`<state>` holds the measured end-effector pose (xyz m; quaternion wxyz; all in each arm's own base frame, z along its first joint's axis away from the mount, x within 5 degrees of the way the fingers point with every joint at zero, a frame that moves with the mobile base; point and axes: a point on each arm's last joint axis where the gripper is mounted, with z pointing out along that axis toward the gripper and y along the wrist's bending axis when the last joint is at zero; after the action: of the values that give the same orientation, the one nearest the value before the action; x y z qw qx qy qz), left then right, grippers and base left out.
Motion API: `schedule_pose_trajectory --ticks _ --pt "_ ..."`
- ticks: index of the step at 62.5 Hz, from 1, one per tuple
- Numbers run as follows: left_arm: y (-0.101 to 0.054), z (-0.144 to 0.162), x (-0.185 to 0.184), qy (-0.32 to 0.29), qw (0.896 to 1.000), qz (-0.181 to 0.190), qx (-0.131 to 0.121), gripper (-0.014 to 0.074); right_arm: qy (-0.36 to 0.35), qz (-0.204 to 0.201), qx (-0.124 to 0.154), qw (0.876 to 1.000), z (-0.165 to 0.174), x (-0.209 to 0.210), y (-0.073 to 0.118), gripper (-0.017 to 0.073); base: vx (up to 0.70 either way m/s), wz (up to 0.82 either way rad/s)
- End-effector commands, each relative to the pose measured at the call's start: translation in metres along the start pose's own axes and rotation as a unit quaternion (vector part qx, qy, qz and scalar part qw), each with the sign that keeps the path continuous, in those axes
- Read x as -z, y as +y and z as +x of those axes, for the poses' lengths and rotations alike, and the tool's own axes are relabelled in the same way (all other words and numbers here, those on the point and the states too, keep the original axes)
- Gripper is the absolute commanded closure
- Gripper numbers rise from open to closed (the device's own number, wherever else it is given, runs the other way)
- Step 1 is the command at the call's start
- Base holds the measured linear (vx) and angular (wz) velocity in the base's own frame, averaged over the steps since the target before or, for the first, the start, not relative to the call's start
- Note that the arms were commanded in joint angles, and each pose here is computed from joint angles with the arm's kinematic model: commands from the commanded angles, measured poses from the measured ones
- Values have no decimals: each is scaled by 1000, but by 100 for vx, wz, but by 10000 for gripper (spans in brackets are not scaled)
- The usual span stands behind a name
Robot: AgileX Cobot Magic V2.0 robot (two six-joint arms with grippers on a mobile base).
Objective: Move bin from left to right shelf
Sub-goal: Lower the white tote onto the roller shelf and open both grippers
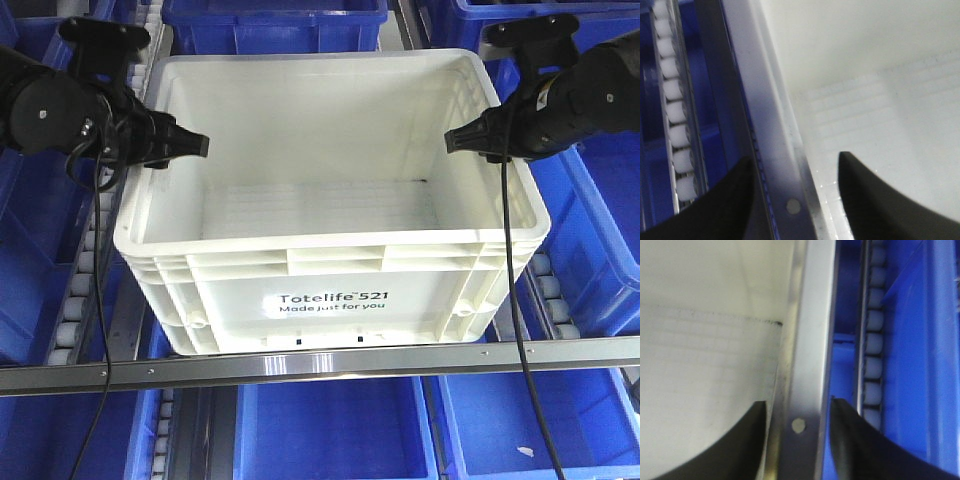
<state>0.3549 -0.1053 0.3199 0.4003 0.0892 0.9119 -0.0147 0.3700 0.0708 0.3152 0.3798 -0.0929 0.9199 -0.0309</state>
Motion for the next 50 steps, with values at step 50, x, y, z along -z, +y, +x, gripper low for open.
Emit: schedule_pose_trajectory --ticks 50 --pt "27 54 160 -106 994 -2 2 41 -177 -6 -10 984 74 150 -17 -1 0 0"
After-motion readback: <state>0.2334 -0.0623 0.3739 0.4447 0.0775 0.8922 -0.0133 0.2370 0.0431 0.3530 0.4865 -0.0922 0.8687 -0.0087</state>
